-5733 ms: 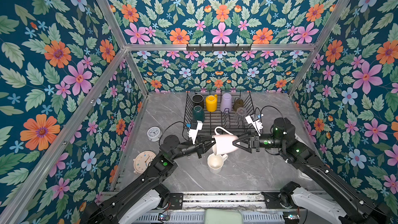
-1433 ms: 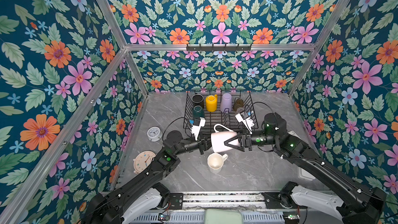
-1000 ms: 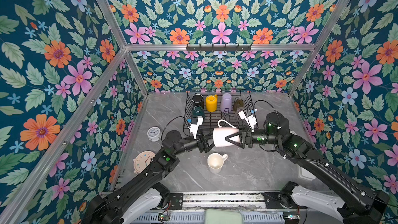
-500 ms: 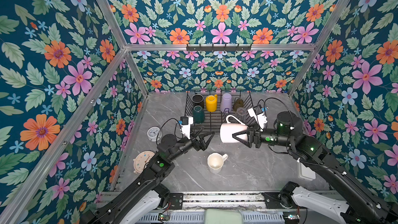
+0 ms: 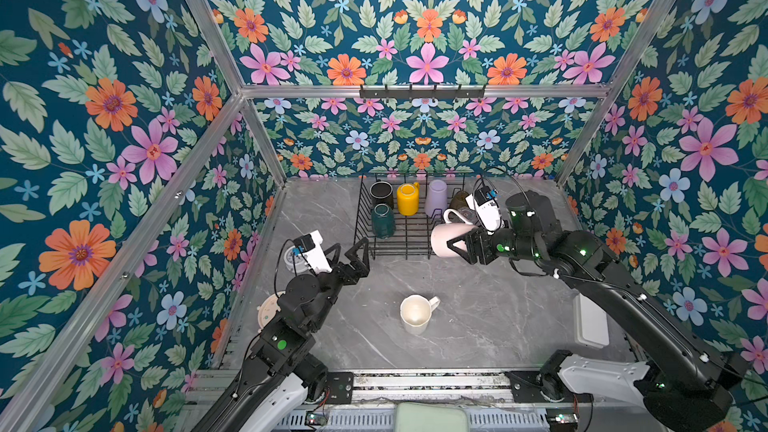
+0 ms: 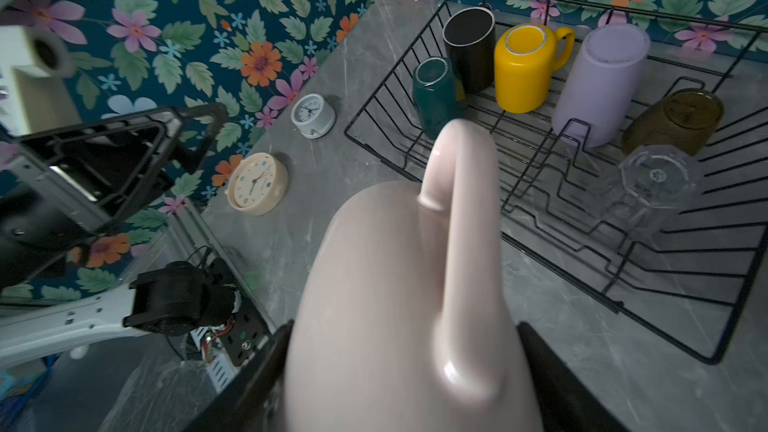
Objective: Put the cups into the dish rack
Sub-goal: 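Carry the pink mug with the right gripper and lower it into the rack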
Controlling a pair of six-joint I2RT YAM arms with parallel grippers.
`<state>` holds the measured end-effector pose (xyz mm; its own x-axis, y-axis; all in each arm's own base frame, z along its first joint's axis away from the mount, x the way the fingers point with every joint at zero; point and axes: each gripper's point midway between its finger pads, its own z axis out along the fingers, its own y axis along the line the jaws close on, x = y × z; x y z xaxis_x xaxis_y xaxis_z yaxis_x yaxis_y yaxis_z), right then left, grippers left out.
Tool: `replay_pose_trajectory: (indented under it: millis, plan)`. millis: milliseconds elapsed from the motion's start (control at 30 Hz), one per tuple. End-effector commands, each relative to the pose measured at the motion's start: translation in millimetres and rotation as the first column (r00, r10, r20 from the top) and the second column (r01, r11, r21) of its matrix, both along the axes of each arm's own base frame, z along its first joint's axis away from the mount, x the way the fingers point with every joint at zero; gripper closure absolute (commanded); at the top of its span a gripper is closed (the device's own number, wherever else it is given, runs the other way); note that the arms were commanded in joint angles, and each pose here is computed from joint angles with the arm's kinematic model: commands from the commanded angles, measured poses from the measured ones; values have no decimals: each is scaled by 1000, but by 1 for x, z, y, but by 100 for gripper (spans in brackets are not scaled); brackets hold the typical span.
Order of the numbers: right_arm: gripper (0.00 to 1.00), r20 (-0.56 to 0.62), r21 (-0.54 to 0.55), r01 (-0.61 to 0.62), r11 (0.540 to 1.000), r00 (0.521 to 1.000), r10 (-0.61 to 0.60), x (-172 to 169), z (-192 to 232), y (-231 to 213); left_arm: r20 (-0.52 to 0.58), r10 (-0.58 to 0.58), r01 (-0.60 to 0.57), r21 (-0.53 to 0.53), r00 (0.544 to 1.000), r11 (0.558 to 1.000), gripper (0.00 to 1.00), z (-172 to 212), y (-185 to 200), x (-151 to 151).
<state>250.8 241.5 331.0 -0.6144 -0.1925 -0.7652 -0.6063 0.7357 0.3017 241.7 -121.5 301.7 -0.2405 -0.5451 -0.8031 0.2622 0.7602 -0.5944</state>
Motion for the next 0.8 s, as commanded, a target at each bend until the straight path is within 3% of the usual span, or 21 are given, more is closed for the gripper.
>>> replay_pose_trajectory:
  millis: [0, 400, 767]
  plan:
    - [100, 58, -105, 30, 994, 998, -24, 20, -4, -5, -1, 79, -79, 2, 997, 997, 0, -3, 17, -1]
    - [100, 36, -194, 33, 980, 999, -26, 76, -30, -4, -1, 83, -83, 10, 997, 997, 0, -8, 22, -7]
    - [100, 42, -367, -2, 930, 999, 18, 119, -69, 1, 7, 107, -107, 13, 994, 994, 0, -7, 31, -12]
